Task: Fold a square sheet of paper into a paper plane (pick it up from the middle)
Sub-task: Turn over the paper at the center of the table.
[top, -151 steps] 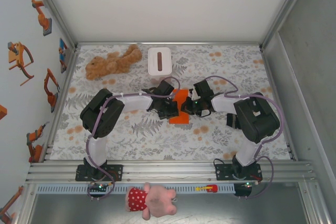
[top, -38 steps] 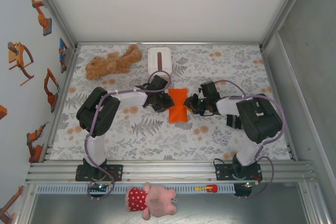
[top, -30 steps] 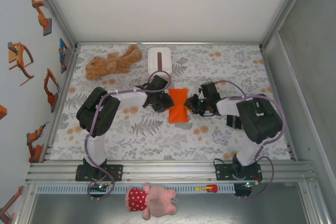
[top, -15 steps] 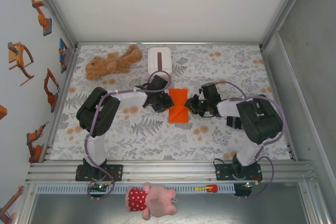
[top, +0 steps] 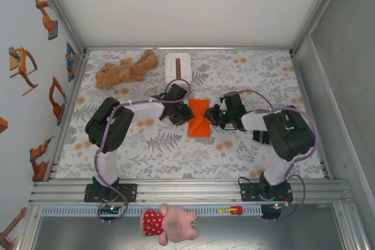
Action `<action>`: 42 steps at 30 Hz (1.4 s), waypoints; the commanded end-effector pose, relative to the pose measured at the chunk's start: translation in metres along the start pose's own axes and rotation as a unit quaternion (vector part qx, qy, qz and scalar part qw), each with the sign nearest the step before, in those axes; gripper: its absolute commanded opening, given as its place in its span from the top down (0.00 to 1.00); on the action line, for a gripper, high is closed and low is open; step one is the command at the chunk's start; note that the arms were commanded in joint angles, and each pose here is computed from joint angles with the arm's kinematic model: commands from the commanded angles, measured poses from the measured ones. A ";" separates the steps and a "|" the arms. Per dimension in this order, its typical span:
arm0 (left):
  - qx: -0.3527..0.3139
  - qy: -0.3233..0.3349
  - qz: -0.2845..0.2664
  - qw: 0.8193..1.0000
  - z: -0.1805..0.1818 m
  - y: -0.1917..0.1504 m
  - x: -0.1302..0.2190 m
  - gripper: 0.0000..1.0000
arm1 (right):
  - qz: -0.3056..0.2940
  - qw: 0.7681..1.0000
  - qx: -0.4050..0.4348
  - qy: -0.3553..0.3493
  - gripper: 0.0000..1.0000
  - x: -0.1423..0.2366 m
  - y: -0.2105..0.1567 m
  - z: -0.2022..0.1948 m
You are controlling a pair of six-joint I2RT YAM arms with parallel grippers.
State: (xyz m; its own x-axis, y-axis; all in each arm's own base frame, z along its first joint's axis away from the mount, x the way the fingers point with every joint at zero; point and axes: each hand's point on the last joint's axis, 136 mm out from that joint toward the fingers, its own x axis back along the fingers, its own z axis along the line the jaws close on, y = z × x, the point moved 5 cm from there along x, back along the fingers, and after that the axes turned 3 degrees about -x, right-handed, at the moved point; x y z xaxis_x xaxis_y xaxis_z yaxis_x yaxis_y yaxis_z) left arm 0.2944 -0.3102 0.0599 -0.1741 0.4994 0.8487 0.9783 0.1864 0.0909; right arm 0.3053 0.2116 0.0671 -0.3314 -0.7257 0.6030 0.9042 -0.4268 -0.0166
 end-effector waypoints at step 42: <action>-0.078 -0.382 -0.140 0.910 -0.062 -0.025 0.174 0.10 | 0.028 0.931 0.122 0.344 1.00 0.092 -0.028 0.161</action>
State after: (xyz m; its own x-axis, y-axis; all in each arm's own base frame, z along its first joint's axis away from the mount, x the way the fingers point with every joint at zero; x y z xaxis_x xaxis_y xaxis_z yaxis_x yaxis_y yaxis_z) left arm 0.2488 -0.2775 0.2237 -0.4059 0.8778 0.2542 0.8866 0.3107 0.3425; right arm 0.2979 0.2400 0.2234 -0.3463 -0.9373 0.0388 0.9275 -0.3359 0.1640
